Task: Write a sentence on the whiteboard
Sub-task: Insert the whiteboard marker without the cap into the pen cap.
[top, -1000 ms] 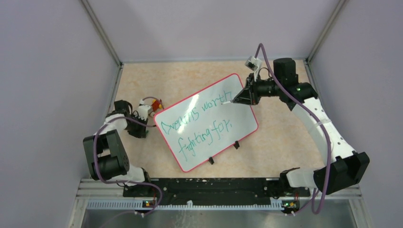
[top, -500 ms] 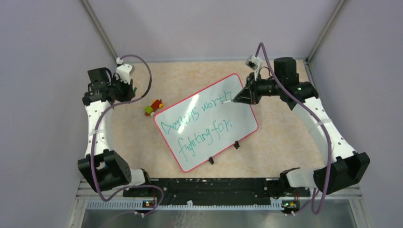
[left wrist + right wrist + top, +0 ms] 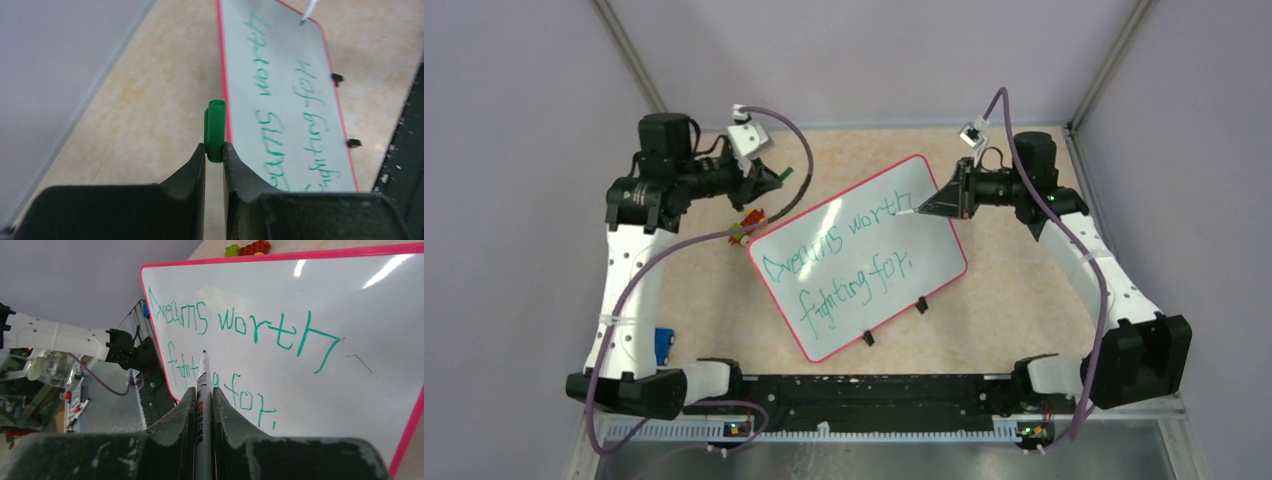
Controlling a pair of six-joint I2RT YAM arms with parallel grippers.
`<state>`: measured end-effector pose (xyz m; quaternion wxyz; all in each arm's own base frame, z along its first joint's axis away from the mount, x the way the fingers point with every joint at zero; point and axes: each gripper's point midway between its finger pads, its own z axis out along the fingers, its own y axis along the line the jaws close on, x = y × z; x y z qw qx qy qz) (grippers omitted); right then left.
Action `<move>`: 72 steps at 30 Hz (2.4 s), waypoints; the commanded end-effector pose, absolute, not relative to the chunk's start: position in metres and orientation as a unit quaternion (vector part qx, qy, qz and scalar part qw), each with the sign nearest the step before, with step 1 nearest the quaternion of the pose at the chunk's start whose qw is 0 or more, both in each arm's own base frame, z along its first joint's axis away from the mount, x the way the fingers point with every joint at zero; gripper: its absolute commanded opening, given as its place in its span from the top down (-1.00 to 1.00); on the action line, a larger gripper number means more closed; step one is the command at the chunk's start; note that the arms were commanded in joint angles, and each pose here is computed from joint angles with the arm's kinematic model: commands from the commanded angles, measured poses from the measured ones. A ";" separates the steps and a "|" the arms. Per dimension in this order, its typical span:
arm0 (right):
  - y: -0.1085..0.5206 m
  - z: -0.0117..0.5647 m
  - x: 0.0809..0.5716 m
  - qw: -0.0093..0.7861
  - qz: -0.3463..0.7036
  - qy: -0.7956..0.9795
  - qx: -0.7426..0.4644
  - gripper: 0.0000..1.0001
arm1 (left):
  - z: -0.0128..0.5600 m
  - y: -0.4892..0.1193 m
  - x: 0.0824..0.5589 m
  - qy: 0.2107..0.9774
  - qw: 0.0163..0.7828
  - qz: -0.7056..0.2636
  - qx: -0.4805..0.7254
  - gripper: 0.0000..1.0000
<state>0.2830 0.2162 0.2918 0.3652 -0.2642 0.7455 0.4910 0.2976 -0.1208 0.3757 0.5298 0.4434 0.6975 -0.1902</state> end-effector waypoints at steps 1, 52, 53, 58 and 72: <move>0.224 0.323 0.271 0.382 0.545 0.693 -0.278 1.00 | 0.351 -0.174 0.258 0.675 0.452 -0.271 0.516 1.00; 0.261 0.296 0.225 0.303 0.577 0.681 -0.333 1.00 | 0.257 -0.272 0.209 0.689 0.277 -0.320 0.589 1.00; 0.261 0.296 0.225 0.303 0.577 0.681 -0.333 1.00 | 0.257 -0.273 0.209 0.690 0.276 -0.320 0.588 1.00; 0.263 0.293 0.225 0.303 0.575 0.683 -0.334 1.00 | 0.259 -0.274 0.208 0.687 0.278 -0.324 0.588 1.00; 0.266 0.288 0.226 0.302 0.570 0.685 -0.339 1.00 | 0.262 -0.278 0.205 0.679 0.276 -0.334 0.593 1.00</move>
